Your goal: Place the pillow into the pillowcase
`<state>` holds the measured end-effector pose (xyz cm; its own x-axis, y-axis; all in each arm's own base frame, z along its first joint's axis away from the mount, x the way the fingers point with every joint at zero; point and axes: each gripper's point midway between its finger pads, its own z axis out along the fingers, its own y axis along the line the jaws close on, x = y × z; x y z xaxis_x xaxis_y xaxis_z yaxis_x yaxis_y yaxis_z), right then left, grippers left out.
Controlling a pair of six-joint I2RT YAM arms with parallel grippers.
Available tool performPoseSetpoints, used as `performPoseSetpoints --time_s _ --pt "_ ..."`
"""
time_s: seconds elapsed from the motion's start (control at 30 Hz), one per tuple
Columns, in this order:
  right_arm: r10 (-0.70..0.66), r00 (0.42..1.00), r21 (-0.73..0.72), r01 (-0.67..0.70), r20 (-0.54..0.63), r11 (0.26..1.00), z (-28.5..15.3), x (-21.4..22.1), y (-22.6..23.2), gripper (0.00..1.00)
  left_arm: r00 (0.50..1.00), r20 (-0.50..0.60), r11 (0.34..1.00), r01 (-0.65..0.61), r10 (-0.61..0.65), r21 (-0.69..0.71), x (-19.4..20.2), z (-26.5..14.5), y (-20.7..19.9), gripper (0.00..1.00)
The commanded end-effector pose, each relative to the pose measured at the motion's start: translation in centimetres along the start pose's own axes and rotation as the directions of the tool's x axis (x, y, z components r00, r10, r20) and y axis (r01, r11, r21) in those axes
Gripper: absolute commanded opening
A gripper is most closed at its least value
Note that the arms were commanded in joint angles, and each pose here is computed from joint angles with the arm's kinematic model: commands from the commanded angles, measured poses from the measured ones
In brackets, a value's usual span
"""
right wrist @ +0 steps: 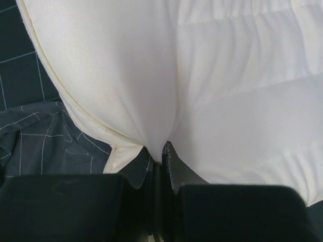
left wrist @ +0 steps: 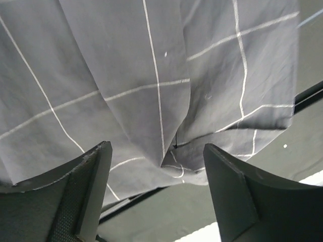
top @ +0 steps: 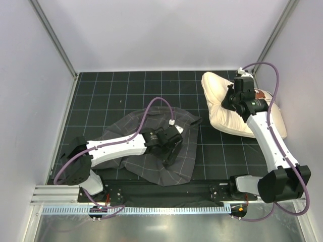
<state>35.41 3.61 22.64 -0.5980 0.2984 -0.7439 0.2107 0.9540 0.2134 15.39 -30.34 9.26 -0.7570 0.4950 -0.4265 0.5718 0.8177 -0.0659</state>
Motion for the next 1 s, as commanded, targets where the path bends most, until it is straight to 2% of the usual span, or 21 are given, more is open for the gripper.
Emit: performPoseSetpoints --time_s 0.0,0.2,0.3,0.33,0.37,0.47,0.53,0.67,0.8,0.97 --pt "0.041 0.994 -0.021 -0.039 0.104 0.999 -2.7 -2.2 -0.2 0.04 0.997 -0.075 1.0 0.005 -0.003 0.023 1.6 -0.1 -0.7 0.75" --pt "0.043 0.993 -0.032 -0.04 0.112 0.999 -4.0 -1.9 -0.4 0.04 0.994 -0.107 0.997 -0.023 0.03 0.067 2.2 1.0 -2.2 0.65" --pt "0.043 0.993 -0.07 -0.036 0.106 0.997 -4.8 -1.6 0.1 0.04 0.993 -0.109 0.999 -0.041 0.043 0.018 1.8 2.3 -1.7 0.38" --pt "0.047 0.994 -0.088 -0.038 0.103 0.995 -5.2 -1.3 0.3 0.04 0.99 -0.13 0.999 -0.054 0.053 -0.008 2.1 3.2 -1.4 0.08" --pt "0.046 0.995 -0.132 -0.034 0.088 0.991 -5.5 -0.8 1.0 0.04 0.99 -0.131 0.998 -0.059 0.055 -0.023 1.9 3.6 -1.3 0.0" --pt "0.046 0.997 -0.203 -0.031 0.067 0.979 -6.3 0.8 1.6 0.04 0.989 -0.138 0.997 -0.06 0.054 -0.042 1.7 4.5 -1.4 0.0" --pt "0.038 0.999 -0.255 -0.029 0.033 0.967 -6.5 2.5 2.1 0.04 0.994 -0.101 0.995 -0.047 0.038 -0.088 0.9 4.6 -0.7 0.0" --pt "0.027 1.0 -0.391 -0.027 -0.006 0.92 -8.7 5.4 3.5 0.04 0.996 0.03 0.991 0.086 -0.083 -0.101 -1.7 2.3 1.6 0.0" --pt "0.046 0.999 -0.504 -0.04 -0.001 0.863 -11.7 7.5 4.5 0.04 0.954 0.158 0.964 0.263 -0.253 -0.045 -3.7 0.5 4.1 0.0" --pt "0.008 0.996 -0.597 -0.057 -0.085 0.8 -13.7 11.0 5.2 0.04 0.909 0.243 0.934 0.355 -0.338 -0.03 -3.7 -0.3 5.8 0.0"
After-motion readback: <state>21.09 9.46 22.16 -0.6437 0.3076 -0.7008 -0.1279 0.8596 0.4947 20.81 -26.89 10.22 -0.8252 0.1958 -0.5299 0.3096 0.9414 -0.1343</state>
